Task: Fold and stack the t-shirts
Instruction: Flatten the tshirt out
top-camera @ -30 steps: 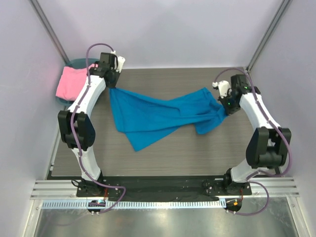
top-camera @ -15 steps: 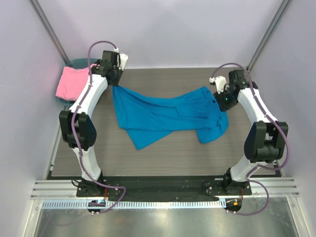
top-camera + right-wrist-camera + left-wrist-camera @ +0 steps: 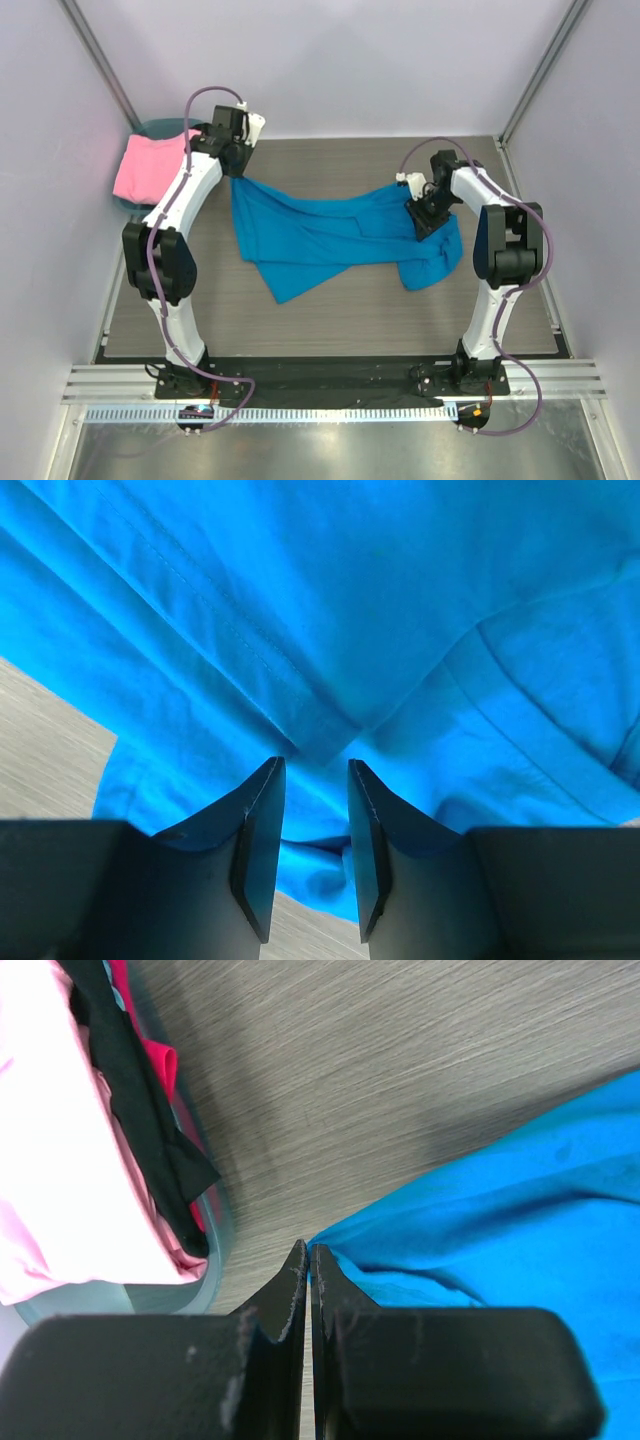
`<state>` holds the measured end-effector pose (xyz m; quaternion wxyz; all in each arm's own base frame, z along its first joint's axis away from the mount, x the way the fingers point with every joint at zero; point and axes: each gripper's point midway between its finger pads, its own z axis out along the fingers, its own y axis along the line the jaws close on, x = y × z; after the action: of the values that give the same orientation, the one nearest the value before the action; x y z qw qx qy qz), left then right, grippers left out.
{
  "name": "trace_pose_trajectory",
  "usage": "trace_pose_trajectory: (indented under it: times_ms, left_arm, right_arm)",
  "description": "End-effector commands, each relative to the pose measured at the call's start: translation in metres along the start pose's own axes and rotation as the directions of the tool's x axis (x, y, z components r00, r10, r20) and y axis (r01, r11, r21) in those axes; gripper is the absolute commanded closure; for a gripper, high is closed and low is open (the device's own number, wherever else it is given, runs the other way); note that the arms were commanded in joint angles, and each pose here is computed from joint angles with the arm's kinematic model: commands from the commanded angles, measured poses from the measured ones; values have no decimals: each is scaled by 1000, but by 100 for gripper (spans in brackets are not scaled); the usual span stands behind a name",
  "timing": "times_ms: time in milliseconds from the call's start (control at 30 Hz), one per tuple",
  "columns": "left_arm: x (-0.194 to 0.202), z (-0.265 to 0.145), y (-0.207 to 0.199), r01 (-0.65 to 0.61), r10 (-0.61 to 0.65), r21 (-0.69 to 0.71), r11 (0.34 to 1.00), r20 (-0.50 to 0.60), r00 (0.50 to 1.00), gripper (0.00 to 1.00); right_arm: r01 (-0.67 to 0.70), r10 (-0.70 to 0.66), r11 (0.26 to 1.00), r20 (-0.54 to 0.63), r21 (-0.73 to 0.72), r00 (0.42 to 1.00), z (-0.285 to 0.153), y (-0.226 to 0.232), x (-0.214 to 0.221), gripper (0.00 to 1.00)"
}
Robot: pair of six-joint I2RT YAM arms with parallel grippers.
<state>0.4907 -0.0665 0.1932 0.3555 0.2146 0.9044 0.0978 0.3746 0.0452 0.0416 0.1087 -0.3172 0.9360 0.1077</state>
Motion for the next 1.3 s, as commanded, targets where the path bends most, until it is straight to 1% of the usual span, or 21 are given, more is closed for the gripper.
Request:
trace_pose_trajectory:
  times_ms: [0, 267, 567, 767, 833, 967, 1100, 1267]
  left_arm:
    - [-10, -7, 6, -6, 7, -26, 1000, 39, 999, 100]
    - [-10, -3, 0, -13, 13, -17, 1000, 32, 999, 100]
    - [-9, -4, 1, -15, 16, -27, 1000, 30, 999, 100]
    - [-10, -6, 2, -17, 18, -30, 999, 33, 999, 100]
    - [-9, -6, 2, -19, 20, -31, 999, 32, 999, 100]
    - [-9, -7, 2, -17, 18, -33, 999, 33, 999, 100]
    - [-9, -6, 2, -17, 18, -33, 999, 33, 999, 100]
    - [-10, -6, 1, -16, 17, -31, 999, 36, 999, 100]
  right_arm:
    - [27, -28, 1000, 64, 10, 998, -21, -1, -21, 63]
    - [16, -15, 1000, 40, -15, 999, -7, 3, -20, 62]
    - [18, -17, 999, 11, -27, 1000, 4, 7, -17, 63]
    - [7, -7, 1000, 24, -4, 1000, 6, 3, -24, 70]
    - [10, -10, 1000, 21, -2, 1000, 7, 4, -25, 71]
    - [13, -14, 1000, 6, 28, 1000, 8, 0, -20, 66]
    - [22, -22, 998, -3, 66, 1000, 10, -4, -15, 63]
    - [14, -13, 997, -12, 79, 1000, 14, -6, -13, 62]
